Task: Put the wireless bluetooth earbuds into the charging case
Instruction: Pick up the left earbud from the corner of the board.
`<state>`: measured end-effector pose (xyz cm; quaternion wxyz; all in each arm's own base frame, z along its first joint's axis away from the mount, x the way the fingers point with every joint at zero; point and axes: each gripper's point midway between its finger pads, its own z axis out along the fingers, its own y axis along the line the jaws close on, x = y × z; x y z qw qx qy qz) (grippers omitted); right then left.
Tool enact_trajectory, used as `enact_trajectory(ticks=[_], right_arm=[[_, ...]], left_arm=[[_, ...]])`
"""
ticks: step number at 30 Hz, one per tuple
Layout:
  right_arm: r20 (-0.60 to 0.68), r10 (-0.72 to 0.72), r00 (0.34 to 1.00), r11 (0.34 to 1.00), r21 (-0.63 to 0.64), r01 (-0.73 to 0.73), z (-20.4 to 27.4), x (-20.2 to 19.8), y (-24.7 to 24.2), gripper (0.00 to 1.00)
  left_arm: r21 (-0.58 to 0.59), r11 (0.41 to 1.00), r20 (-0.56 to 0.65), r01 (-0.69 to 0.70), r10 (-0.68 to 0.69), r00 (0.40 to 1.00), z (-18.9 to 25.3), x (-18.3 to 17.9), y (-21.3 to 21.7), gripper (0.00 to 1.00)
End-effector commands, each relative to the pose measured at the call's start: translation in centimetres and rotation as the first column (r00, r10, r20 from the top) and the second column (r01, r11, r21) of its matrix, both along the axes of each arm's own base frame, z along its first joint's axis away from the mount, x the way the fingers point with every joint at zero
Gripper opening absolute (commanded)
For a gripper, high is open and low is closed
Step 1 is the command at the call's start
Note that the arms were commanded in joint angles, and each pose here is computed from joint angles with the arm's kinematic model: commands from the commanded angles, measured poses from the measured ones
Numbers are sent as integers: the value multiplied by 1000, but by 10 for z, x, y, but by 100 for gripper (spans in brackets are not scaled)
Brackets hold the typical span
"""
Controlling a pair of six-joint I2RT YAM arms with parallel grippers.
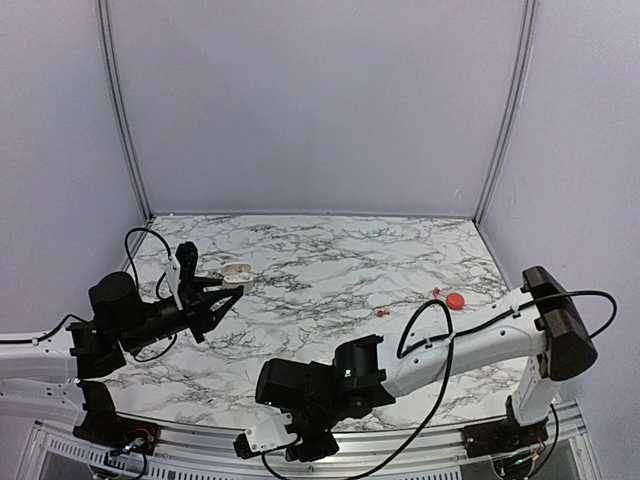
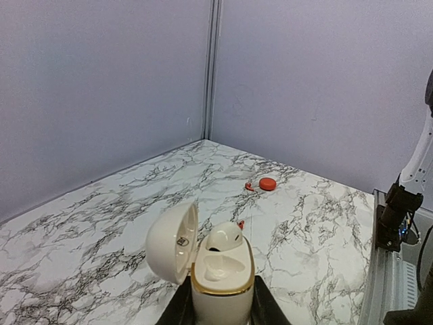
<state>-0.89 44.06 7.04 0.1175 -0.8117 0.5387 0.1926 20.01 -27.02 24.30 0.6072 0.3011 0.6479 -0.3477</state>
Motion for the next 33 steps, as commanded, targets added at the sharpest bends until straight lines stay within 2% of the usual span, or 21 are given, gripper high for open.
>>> enact_trajectory(ticks=[1, 13, 24, 33], right_arm=[[34, 40, 999, 998, -41, -39, -5, -4, 1, 30], [152, 9, 988, 996, -88, 4, -25, 9, 7, 27], [147, 21, 989, 995, -100, -6, -32, 7, 8, 32], [146, 24, 989, 991, -135, -5, -47, 6, 8, 32]], left_arm=[[-25, 1000, 6, 3, -3, 1000, 4, -3, 4, 0], [-30, 999, 9, 12, -11, 1000, 5, -5, 5, 0], [-32, 999, 18, 13, -13, 1000, 6, -6, 6, 0], [-35, 999, 23, 21, -20, 1000, 7, -8, 7, 0]])
